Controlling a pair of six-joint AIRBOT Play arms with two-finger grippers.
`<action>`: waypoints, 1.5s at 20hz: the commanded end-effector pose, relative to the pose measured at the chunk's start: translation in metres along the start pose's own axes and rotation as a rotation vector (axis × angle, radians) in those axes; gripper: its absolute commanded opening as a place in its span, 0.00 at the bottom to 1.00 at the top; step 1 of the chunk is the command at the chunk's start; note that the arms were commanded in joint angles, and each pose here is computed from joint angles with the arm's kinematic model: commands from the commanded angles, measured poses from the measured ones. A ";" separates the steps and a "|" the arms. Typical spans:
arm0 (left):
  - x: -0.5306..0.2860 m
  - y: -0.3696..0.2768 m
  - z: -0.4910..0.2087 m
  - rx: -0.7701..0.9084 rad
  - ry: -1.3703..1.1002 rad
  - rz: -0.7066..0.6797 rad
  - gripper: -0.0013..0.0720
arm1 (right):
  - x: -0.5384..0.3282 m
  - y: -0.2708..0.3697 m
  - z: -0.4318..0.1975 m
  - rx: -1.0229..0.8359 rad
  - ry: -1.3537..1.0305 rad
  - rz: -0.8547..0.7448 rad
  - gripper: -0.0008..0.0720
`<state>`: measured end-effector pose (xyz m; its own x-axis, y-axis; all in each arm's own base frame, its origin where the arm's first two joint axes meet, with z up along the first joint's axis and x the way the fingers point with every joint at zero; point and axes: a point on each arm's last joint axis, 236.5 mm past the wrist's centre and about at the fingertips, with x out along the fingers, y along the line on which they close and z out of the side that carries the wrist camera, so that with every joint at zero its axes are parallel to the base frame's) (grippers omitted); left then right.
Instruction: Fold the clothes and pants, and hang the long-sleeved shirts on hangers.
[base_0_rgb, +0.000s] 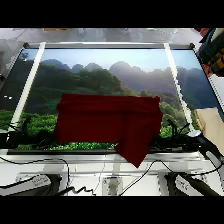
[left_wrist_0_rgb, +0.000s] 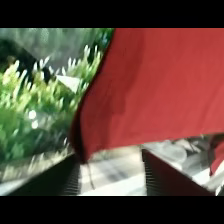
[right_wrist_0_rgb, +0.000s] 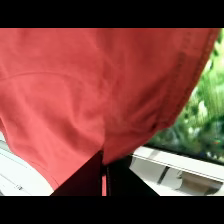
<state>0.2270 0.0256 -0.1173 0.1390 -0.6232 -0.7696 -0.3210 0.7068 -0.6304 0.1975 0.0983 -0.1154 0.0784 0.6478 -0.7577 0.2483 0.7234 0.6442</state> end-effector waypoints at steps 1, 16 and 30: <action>0.006 0.000 0.022 0.013 -0.114 -0.015 0.23 | 0.000 0.002 0.001 -0.021 -0.003 0.008 0.03; -0.074 -0.148 0.157 0.319 -0.719 -0.134 0.04 | -0.138 0.145 0.165 -0.078 -0.814 0.211 0.02; -0.004 -0.177 0.274 0.417 -0.768 0.084 0.91 | -0.072 0.100 0.313 0.050 -0.897 -0.008 0.88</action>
<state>0.5318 0.0131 -0.0120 0.8232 -0.1994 -0.5315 -0.1148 0.8585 -0.4999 0.5058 0.0503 -0.0118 0.8071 0.2075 -0.5527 0.2741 0.6975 0.6621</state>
